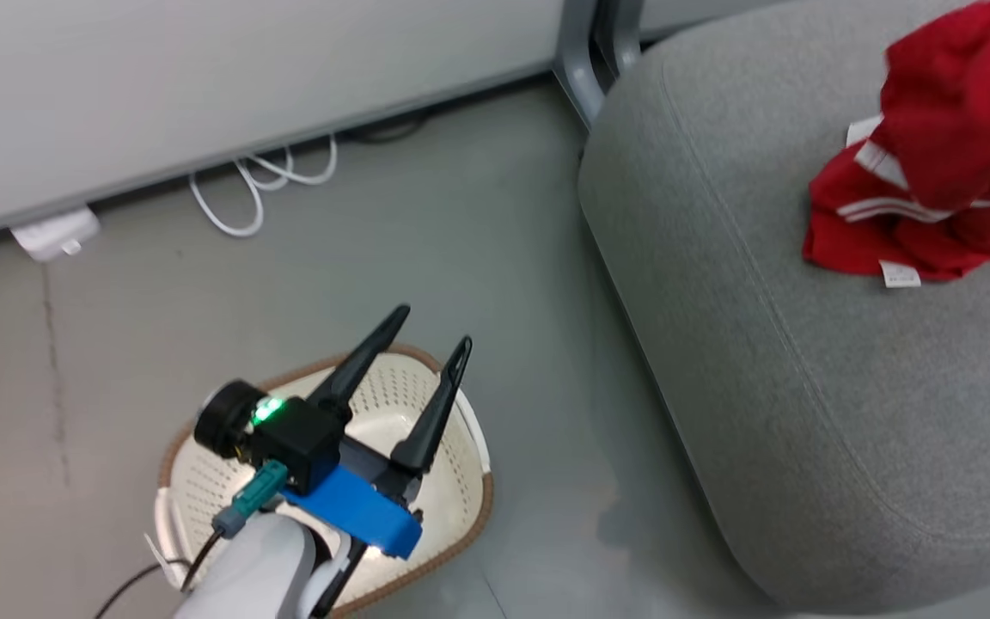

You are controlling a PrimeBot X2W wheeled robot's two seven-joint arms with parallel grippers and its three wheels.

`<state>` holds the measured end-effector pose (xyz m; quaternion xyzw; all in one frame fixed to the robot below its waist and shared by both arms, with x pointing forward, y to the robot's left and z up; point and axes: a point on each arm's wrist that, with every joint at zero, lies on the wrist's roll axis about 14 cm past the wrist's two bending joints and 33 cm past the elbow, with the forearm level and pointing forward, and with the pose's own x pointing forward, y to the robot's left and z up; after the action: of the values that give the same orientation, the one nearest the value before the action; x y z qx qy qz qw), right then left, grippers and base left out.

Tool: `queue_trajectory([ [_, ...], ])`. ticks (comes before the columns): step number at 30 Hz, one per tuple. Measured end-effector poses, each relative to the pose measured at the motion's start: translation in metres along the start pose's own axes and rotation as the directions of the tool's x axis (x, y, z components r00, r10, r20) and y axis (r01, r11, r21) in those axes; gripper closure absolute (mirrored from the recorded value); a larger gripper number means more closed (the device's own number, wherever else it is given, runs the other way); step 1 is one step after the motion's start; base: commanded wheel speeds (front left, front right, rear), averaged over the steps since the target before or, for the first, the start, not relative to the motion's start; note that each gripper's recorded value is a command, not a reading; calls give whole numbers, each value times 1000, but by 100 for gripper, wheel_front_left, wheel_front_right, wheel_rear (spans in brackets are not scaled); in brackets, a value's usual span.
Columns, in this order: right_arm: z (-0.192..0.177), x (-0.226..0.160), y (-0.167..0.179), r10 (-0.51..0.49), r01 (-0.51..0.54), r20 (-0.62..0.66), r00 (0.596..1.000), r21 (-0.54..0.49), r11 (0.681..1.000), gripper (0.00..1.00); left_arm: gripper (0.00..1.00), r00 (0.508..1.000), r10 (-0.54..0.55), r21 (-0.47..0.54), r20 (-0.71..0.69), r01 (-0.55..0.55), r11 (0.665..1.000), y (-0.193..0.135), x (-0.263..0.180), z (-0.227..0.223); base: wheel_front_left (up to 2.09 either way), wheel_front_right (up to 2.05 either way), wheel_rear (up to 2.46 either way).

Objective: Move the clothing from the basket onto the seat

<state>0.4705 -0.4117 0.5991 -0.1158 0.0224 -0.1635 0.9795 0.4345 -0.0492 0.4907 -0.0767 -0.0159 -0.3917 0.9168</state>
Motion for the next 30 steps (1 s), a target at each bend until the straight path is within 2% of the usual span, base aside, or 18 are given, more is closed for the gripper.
queue_trajectory([
  [5,-27,9,-43,-139,140,-44,989,18,990,100,0,997,-70,-11,-8,70,997,5,24,-21,0,0,0],
  [9,-68,12,-53,-206,210,-110,972,30,977,100,0,994,-111,-25,-23,111,994,10,38,-43,0,0,0],
  [18,-174,8,-25,-243,260,-284,928,23,965,100,0,989,-124,-67,-75,119,991,33,46,-90,0,0,0],
  [25,-186,13,-11,-228,242,-296,927,10,970,100,0,992,-97,-63,-86,92,994,43,41,-94,0,0,0],
  [26,-184,14,-11,-225,238,-293,929,7,971,88,0,992,-93,-61,-83,88,994,43,41,-92,0,0,0],
  [27,-182,14,-10,-224,235,-290,931,5,972,64,0,993,-90,-63,-81,85,994,43,41,-91,0,0,0],
  [28,-180,14,-10,-223,234,-288,931,6,972,36,0,993,-89,-61,-82,85,995,42,40,-90,0,0,0],
  [29,-178,13,-10,-221,232,-284,933,5,973,0,0,993,-88,-61,-82,83,995,42,40,-88,0,0,0],
  [30,-177,12,-11,-220,230,-283,934,4,973,0,0,993,-86,-62,-82,81,995,41,39,-87,0,0,0],
])
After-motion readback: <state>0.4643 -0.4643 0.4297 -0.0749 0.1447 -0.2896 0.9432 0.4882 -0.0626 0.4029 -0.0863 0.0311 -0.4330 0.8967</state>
